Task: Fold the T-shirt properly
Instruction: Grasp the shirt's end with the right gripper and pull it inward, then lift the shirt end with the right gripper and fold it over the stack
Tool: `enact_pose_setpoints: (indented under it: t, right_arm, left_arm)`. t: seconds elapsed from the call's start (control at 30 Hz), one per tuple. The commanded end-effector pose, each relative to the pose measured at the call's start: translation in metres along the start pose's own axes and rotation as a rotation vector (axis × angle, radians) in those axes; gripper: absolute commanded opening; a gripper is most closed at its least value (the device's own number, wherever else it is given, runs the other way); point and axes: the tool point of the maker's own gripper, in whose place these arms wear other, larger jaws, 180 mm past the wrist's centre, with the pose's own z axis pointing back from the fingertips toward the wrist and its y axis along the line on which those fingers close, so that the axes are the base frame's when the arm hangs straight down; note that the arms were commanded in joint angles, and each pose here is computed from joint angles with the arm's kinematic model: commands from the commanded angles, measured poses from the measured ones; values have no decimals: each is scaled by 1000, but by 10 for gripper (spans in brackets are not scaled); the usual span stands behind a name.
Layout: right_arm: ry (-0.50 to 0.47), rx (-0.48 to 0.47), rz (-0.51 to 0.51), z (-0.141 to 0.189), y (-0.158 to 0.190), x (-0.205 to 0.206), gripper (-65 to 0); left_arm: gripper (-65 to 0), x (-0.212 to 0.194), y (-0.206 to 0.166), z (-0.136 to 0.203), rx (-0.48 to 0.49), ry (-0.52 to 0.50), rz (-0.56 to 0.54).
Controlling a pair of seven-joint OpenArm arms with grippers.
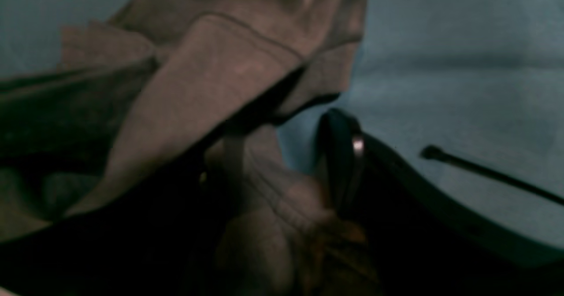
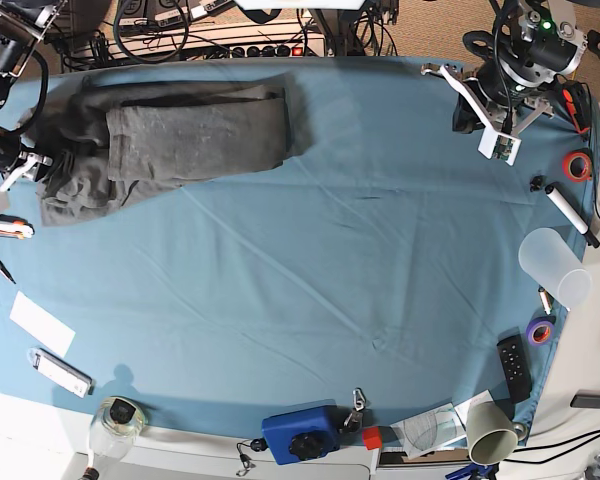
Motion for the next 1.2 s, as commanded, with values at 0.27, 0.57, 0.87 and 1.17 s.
enact_pose_setpoints:
  t: [0.27, 0.57, 0.87, 1.17]
  right_arm:
    - [113, 32, -20, 0, 4, -31, -480]
    - [26, 13, -5, 6, -1, -6, -650]
    - [-197, -27, 9, 50, -13, 73, -650]
    - [-344, -98, -23, 112, -40, 104, -650]
  left_arm:
    - [-650, 11, -2, 4, -5, -47, -13]
    - [-650, 12, -2, 4, -5, -55, -13]
    - [-650, 12, -2, 4, -5, -54, -13]
    - [-650, 12, -2, 4, -6, -55, -12]
